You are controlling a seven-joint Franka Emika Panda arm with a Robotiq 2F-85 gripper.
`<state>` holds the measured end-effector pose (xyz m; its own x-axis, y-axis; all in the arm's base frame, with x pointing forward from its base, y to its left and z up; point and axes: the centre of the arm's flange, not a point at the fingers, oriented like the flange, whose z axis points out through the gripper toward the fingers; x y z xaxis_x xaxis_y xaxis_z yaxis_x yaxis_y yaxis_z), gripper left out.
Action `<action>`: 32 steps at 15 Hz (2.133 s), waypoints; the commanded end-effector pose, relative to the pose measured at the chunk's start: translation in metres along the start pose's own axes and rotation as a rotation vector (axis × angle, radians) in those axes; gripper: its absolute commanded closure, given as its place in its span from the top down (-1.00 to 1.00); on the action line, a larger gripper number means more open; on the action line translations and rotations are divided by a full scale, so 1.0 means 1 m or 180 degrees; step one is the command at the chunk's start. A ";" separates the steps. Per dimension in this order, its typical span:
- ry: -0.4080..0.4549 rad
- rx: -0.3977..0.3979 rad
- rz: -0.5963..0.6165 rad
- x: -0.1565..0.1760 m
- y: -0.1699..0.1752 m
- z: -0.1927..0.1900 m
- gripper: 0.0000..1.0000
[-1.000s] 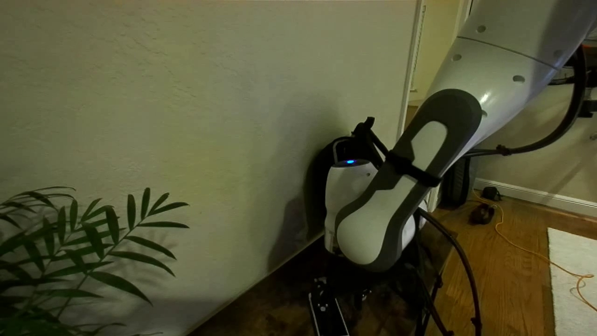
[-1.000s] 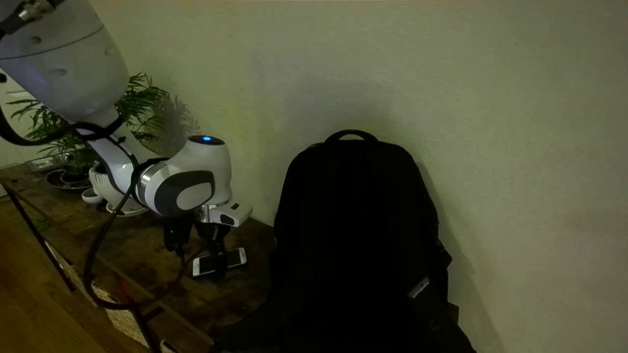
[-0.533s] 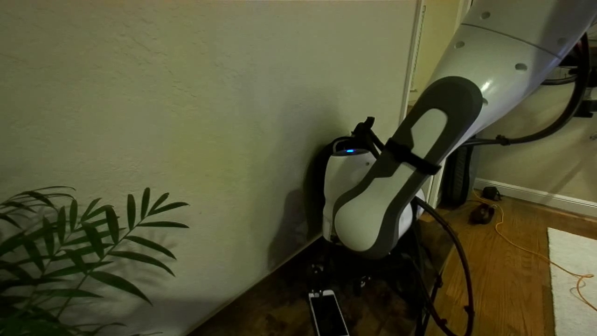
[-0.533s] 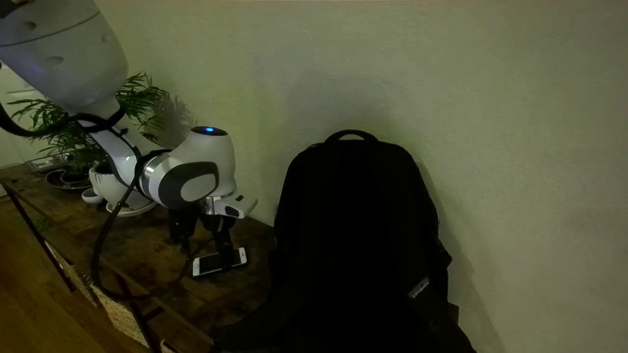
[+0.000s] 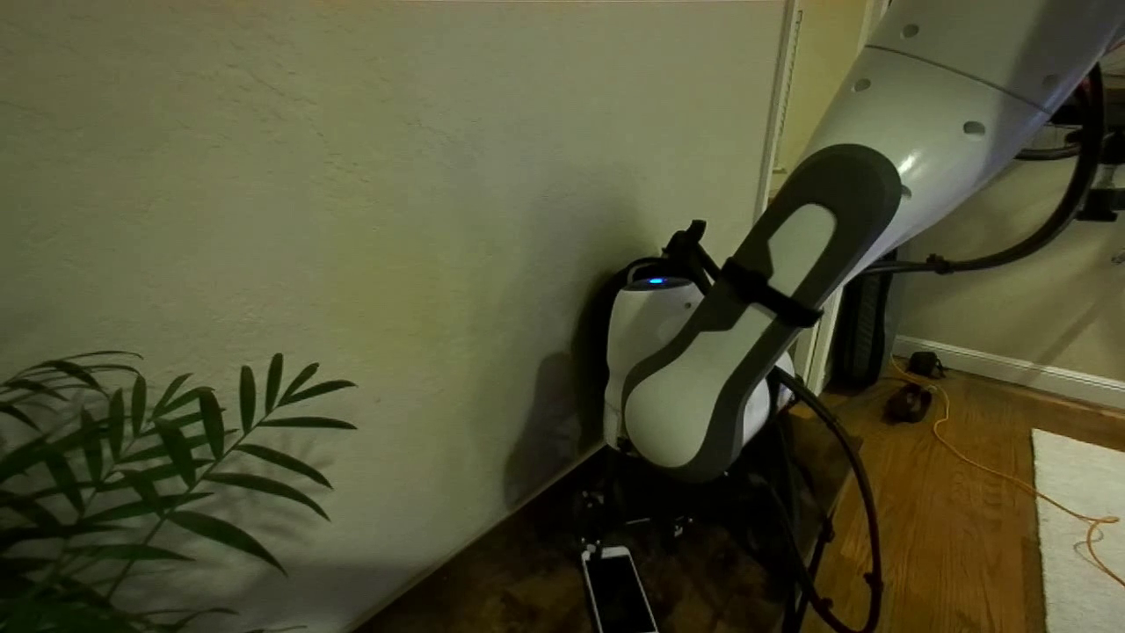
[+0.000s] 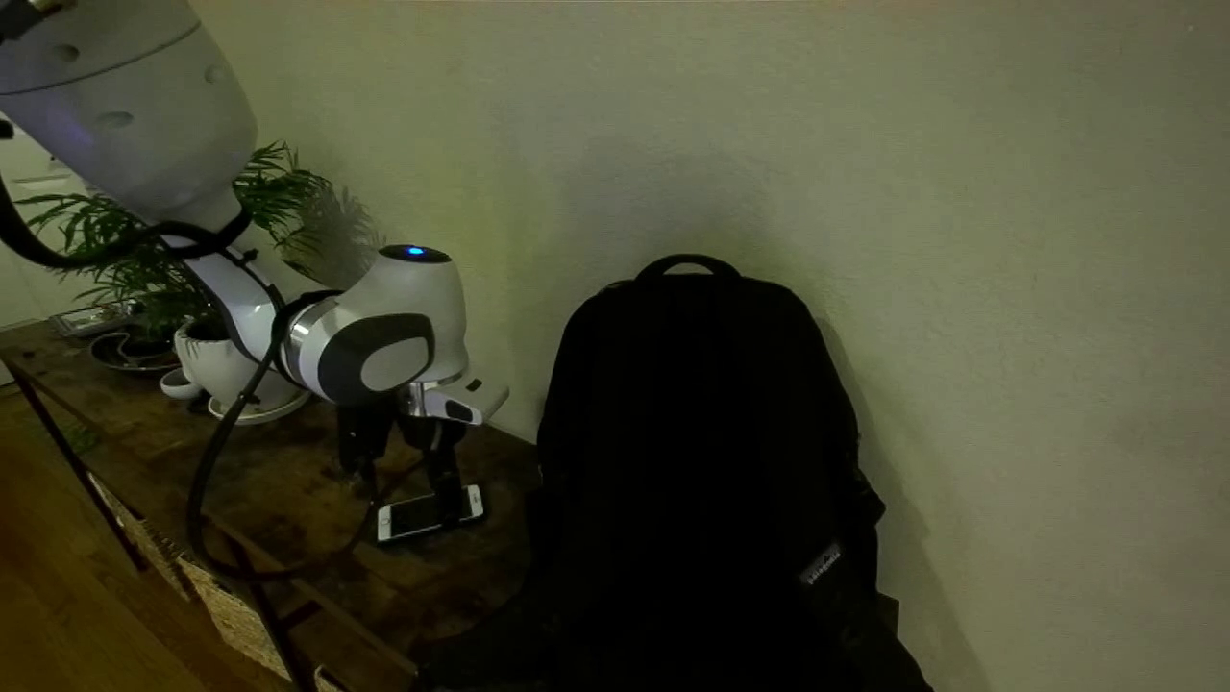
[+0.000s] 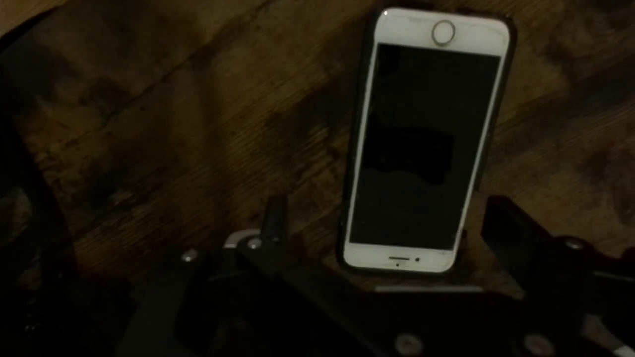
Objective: Pick up the phone and put it in the black bag.
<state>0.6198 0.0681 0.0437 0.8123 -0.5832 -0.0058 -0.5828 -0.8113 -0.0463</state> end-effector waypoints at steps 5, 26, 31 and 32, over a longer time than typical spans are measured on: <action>-0.0107 -0.0047 0.0110 0.010 -0.011 0.007 1.00; -0.0403 -0.0154 0.0054 0.010 -0.024 0.044 0.60; -0.0411 -0.0125 0.0043 0.012 -0.025 0.040 0.14; -0.0409 -0.0121 0.0043 0.012 -0.025 0.039 0.14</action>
<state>0.6465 0.0854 0.0050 0.8157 -0.5693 -0.1024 -0.5729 -0.8196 -0.0072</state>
